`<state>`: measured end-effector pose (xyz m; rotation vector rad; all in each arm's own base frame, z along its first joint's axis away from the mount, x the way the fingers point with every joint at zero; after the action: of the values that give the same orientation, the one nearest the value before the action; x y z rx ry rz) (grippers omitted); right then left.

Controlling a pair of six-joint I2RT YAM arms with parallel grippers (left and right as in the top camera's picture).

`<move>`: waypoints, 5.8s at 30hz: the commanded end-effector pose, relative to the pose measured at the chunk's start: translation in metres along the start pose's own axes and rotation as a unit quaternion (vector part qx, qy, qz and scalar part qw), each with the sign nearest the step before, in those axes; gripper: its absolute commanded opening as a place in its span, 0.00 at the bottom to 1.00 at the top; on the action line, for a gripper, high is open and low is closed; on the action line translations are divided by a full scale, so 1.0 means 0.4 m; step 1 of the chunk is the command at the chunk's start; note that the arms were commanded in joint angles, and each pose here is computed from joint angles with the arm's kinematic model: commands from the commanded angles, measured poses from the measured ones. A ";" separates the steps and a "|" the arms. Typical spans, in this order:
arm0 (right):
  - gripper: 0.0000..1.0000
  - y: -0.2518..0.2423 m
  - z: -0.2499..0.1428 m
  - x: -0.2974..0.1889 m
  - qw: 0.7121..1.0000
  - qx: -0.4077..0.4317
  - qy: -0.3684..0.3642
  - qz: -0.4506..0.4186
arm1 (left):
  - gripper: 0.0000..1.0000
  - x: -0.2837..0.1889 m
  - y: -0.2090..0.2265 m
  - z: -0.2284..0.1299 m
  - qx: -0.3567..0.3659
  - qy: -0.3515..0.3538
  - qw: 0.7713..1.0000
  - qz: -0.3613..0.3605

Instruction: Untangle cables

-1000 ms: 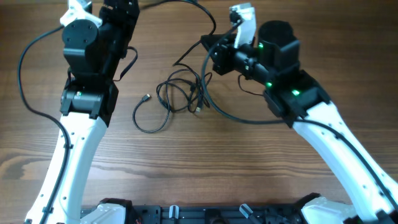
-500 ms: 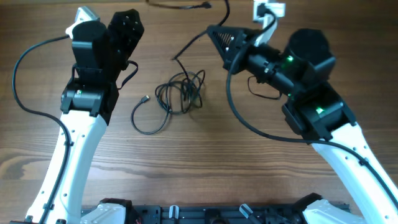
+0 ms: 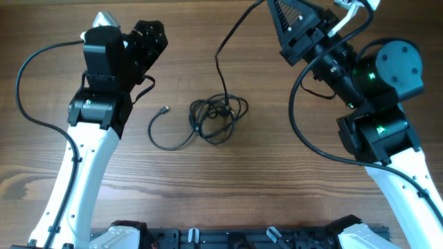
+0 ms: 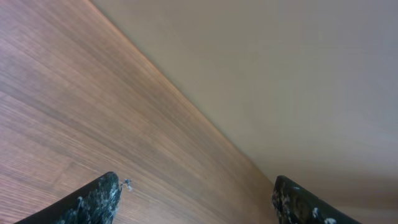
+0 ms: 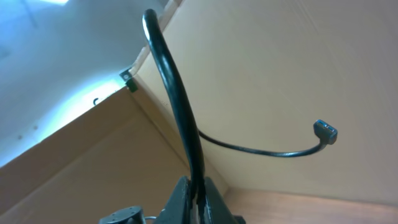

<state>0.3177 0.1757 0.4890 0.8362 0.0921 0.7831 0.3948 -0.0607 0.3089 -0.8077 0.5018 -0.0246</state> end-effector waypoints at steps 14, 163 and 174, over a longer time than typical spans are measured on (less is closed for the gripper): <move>0.04 -0.088 0.086 -0.013 0.972 0.176 -0.127 -0.090 | 0.82 -0.028 -0.149 -0.036 0.103 0.070 0.971 -0.205; 0.11 -0.191 -0.282 0.143 0.976 0.073 0.196 -0.054 | 0.04 -0.062 -0.247 -0.182 0.445 0.048 0.845 -0.292; 0.45 -0.225 -0.232 0.152 0.983 0.086 0.128 -0.101 | 0.04 -0.103 -0.293 -0.203 0.425 0.066 0.821 -0.376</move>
<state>0.3734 0.2436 0.3663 0.8363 0.5234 0.7391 0.3544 -0.1838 0.3525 -0.0443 0.2366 -0.8963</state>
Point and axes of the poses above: each gripper's point midway between its finger pads, its own x axis out along the fingers, its own y axis along the line the jaws close on, z = x × y, the point moved 4 cm from there along -x, back along the fingers, and after that the axes turned 6 degrees about x, right-handed, at the moved point
